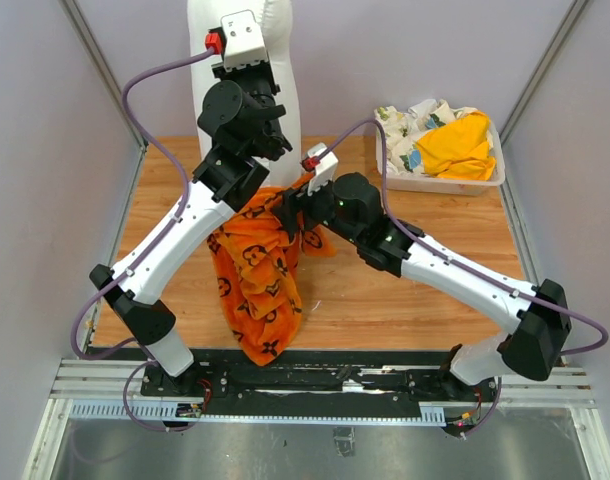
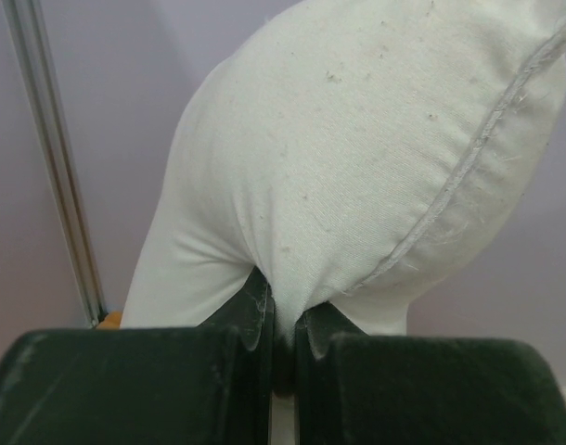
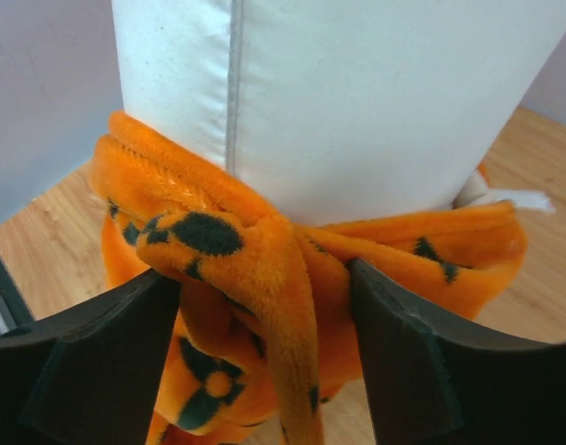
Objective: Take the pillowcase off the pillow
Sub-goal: Remove the pillow from the pillowcase.
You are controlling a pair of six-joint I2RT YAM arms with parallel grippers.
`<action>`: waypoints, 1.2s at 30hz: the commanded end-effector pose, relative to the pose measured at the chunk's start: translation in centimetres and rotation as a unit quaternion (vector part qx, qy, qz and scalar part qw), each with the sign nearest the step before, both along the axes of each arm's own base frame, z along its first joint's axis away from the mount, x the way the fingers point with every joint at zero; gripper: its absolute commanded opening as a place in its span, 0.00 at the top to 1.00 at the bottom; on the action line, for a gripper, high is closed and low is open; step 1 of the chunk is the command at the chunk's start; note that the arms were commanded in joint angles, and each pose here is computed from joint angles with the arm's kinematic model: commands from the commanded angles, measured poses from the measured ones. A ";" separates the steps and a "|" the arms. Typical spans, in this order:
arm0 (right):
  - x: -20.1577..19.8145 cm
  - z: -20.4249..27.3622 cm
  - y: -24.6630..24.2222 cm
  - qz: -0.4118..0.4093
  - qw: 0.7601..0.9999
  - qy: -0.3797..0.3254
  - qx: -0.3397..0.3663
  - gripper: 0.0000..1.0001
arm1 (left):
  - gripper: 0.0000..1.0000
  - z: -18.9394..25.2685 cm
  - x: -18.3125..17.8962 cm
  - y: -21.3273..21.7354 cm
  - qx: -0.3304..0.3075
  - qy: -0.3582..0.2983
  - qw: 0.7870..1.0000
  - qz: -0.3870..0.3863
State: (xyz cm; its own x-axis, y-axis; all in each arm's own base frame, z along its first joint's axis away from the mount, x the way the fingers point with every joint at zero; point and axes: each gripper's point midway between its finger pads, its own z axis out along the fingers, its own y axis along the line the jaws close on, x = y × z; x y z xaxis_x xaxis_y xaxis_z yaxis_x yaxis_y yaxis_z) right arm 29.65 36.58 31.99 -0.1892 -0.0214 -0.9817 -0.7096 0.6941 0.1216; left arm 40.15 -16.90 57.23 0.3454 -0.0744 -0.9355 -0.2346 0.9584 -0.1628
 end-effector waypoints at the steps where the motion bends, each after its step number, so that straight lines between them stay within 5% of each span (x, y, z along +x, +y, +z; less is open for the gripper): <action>1: -1.5 0.0 2.5 0.048 0.999 0.007 0.016 0.43 | 1.00 7.2 -4.3 3.0 -0.070 -0.115 0.991 -0.025; 4: -3.8 -2.2 4.1 0.082 0.996 0.022 -0.018 0.96 | 1.00 7.5 -4.3 3.0 -0.064 -0.118 0.991 -0.023; 15: -4.7 -12.5 -9.2 -0.072 0.989 0.112 -0.059 0.99 | 1.00 10.6 -6.3 10.3 -0.070 -0.131 0.988 0.051; 20: -4.8 -11.4 -12.0 -0.097 0.988 0.108 -0.052 0.99 | 1.00 11.0 -7.5 11.3 -0.088 -0.145 0.985 0.040; 21: -4.7 -10.5 -12.2 -0.098 0.988 0.102 -0.056 0.97 | 1.00 10.9 -7.5 11.1 -0.089 -0.146 0.985 0.035; 22: -4.8 -9.5 -12.3 -0.096 0.989 0.097 -0.060 0.82 | 1.00 10.9 -7.2 10.9 -0.088 -0.144 0.985 0.031; 23: -4.9 -8.1 -12.2 -0.088 0.990 0.091 -0.059 0.51 | 1.00 10.7 -6.9 10.6 -0.085 -0.139 0.986 0.028; 25: -5.9 -5.3 -12.4 -0.069 0.993 0.085 -0.051 0.24 | 1.00 10.3 -6.3 10.3 -0.076 -0.127 0.988 0.035; 30: -8.9 -1.0 -13.7 -0.045 0.997 0.058 -0.010 0.15 | 1.00 9.6 -5.3 10.1 -0.056 -0.116 0.990 0.056; 36: -14.4 -5.5 -9.8 0.054 0.994 0.067 -0.067 0.16 | 1.00 9.8 -4.6 9.6 -0.046 -0.118 0.990 0.058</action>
State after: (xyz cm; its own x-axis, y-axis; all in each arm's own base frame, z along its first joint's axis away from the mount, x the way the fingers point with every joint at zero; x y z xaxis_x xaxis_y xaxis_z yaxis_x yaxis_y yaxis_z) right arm 17.96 24.77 31.71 -0.2630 -0.0198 -0.9646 -0.6992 0.6928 0.1765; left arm 38.37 -8.98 60.96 0.3683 -0.0117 -0.9296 -0.3697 0.9156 -0.1581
